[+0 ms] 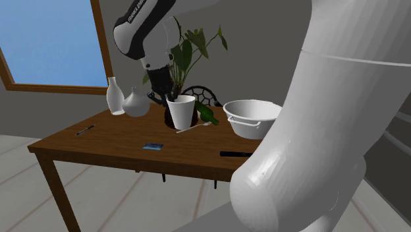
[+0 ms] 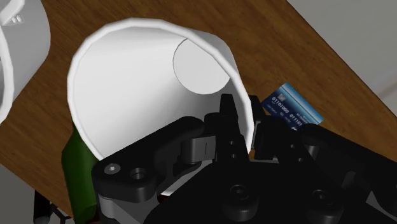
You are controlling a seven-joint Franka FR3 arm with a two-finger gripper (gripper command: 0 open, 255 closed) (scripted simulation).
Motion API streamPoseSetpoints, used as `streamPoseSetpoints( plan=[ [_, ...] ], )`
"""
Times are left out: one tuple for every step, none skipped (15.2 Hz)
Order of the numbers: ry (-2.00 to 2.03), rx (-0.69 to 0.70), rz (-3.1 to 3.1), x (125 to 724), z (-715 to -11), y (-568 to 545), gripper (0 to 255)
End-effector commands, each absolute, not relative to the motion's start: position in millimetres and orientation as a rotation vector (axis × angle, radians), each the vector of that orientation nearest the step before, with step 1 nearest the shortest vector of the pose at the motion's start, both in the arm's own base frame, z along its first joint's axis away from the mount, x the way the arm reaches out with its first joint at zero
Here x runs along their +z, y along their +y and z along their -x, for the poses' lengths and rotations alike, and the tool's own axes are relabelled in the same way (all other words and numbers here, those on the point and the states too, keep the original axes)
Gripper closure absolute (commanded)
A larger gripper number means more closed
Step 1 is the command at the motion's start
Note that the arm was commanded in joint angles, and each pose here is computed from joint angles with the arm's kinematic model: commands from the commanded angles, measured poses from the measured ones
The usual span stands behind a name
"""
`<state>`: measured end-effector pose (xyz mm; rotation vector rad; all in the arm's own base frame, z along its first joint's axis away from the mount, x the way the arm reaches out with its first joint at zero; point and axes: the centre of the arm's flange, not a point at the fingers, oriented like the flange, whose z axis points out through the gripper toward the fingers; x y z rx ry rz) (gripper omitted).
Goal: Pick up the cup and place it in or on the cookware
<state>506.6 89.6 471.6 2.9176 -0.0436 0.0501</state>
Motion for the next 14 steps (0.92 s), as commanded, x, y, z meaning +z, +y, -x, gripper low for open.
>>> streamPoseSetpoints(
  plan=[
    [-0.043, 0.05, -2.918, 481.8, -505.8, 88.9, 255],
    [-0.043, 0.05, -2.918, 487.1, -505.8, 88.9, 255],
    [-0.043, 0.05, -2.918, 492.4, -505.8, 88.9, 255],
    [-0.043, 0.05, -2.918, 497.7, -505.8, 88.9, 255],
    [-0.043, 0.05, -2.918, 503.0, -505.8, 88.9, 255],
    [-0.043, 0.05, -2.918, 508.2, -505.8, 88.9, 255],
    [-0.043, 0.05, -2.918, 513.5, -505.8, 88.9, 255],
    [-0.043, 0.05, -2.918, 518.8, -505.8, 88.9, 255],
    [-0.043, 0.05, -2.918, 524.1, -505.8, 88.9, 255],
    [-0.043, 0.05, -2.918, 529.4, -505.8, 88.9, 255],
    [-0.043, 0.05, -2.918, 534.6, -505.8, 88.9, 255],
    [-0.043, 0.05, -2.918, 539.9, -505.8, 88.9, 255],
    [-0.043, 0.05, -2.918, 545.2, -505.8, 88.9, 255],
    [-0.043, 0.05, -2.918, 550.5, -505.8, 88.9, 255]
  ],
)
